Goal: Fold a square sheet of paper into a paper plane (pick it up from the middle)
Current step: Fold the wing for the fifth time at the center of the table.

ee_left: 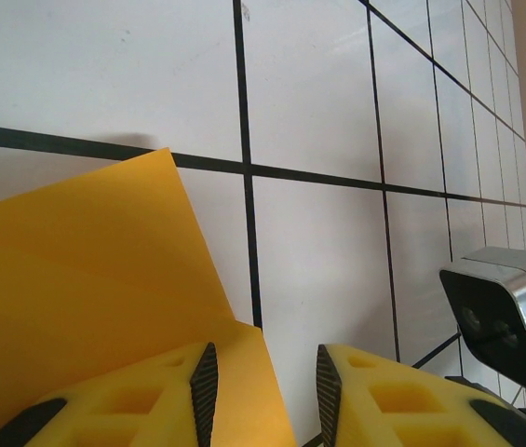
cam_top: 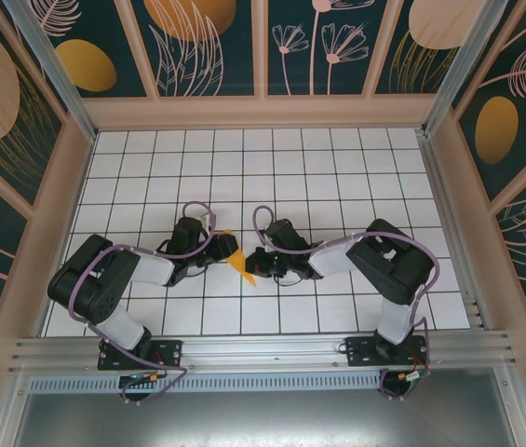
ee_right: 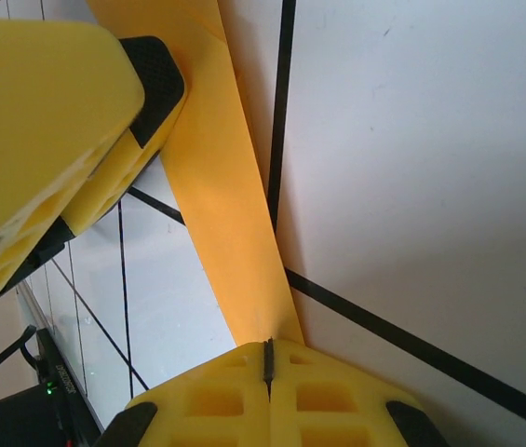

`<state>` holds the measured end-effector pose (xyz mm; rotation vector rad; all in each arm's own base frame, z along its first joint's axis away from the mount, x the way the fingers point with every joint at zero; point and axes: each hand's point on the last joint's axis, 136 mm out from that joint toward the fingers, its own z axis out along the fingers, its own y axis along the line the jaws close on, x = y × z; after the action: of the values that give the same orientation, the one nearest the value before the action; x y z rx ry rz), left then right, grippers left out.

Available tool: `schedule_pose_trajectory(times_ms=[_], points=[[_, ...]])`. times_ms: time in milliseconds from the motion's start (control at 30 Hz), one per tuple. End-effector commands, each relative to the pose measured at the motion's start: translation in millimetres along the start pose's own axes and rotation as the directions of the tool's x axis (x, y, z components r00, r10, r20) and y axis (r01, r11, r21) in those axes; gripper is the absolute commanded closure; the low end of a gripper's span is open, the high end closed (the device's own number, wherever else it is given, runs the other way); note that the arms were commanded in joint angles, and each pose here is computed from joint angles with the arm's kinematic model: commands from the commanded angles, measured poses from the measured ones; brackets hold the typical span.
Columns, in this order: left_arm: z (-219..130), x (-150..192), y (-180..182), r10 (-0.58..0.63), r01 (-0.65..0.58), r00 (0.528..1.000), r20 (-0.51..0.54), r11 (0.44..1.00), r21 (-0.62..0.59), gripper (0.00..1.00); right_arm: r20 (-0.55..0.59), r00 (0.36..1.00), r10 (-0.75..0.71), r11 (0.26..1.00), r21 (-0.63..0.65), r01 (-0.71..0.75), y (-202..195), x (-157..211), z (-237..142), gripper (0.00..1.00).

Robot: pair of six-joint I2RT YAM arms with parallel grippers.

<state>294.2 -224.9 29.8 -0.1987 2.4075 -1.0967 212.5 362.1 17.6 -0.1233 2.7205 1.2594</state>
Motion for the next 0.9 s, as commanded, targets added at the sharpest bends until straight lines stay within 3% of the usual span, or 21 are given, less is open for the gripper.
schedule_pose_trajectory(times_ms=[0,200,333,567,867], points=[[0.6,5.4,21.0,-0.006,0.004,1.0,-0.02,0.997,-0.075,0.64,-0.113,0.991,0.07,0.984,0.171,-0.05,-42.7,39.5,-7.2,1.0],[-1.4,11.6,25.6,-0.009,0.006,0.999,-0.033,0.997,-0.082,0.64,-0.027,0.999,-0.037,0.997,0.068,0.039,19.5,1.5,-19.2,1.0],[-0.8,11.7,24.5,-0.008,0.005,0.999,-0.034,0.997,-0.076,0.64,-0.057,0.996,-0.063,0.998,-0.018,0.062,40.5,-2.3,-8.3,1.0],[-1.0,9.2,19.1,0.009,-0.01,1.0,-0.026,0.999,-0.052,0.64,-0.108,0.994,0.013,0.997,0.073,-0.005,-0.3,9.6,15.5,1.0],[-6.5,-1.3,13.9,0.069,-0.068,0.997,0.026,0.998,-0.009,0.61,-0.156,0.984,0.083,0.967,0.253,-0.042,-61.1,47.0,7.5,1.0]])
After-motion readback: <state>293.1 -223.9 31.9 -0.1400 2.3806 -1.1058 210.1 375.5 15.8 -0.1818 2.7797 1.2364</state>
